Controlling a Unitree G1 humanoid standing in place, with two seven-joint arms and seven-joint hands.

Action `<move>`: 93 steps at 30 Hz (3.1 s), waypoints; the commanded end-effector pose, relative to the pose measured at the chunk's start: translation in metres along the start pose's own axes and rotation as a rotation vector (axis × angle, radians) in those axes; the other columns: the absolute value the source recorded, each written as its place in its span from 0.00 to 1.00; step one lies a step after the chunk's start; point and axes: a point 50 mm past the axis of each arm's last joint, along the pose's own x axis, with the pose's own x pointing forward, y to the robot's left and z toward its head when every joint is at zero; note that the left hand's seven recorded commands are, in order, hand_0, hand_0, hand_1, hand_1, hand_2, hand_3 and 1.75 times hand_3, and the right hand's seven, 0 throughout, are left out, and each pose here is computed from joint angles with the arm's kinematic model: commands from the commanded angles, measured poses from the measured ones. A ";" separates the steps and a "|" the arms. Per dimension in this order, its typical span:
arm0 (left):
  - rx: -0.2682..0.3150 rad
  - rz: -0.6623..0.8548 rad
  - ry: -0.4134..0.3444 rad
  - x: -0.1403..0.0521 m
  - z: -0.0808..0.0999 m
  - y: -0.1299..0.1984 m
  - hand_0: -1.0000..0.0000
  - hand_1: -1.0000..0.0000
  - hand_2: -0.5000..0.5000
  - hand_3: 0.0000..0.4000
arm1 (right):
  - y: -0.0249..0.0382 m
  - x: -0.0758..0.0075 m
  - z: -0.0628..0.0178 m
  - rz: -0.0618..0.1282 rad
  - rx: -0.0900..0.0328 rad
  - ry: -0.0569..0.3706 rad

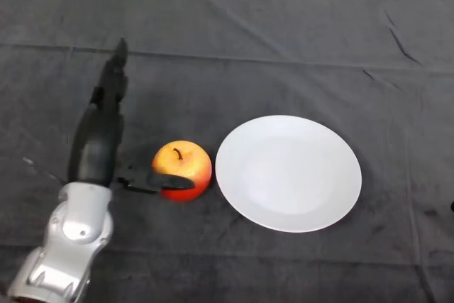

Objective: Move the apple to the plate

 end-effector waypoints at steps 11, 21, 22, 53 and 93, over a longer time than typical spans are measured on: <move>0.076 -0.093 -0.039 0.017 0.003 -0.010 0.22 1.00 0.11 0.78 | -0.0118 -0.0547 -0.0598 -0.041 -0.011 0.325; 0.135 -0.115 -0.049 0.018 0.002 -0.012 0.00 0.00 0.50 1.00 | -0.0118 -0.0548 -0.0597 -0.041 -0.011 0.325; 0.139 -0.115 -0.052 0.018 0.002 -0.013 0.00 0.00 0.50 1.00 | -0.0118 -0.0548 -0.0597 -0.041 -0.011 0.325; 0.172 -0.040 -0.275 0.036 0.073 -0.005 0.00 0.00 0.50 1.00 | -0.0118 -0.0548 -0.0598 -0.041 -0.011 0.325; 0.129 -0.325 -0.337 0.020 0.084 -0.090 0.00 0.00 0.50 1.00 | -0.0118 -0.0549 -0.0597 -0.041 -0.011 0.325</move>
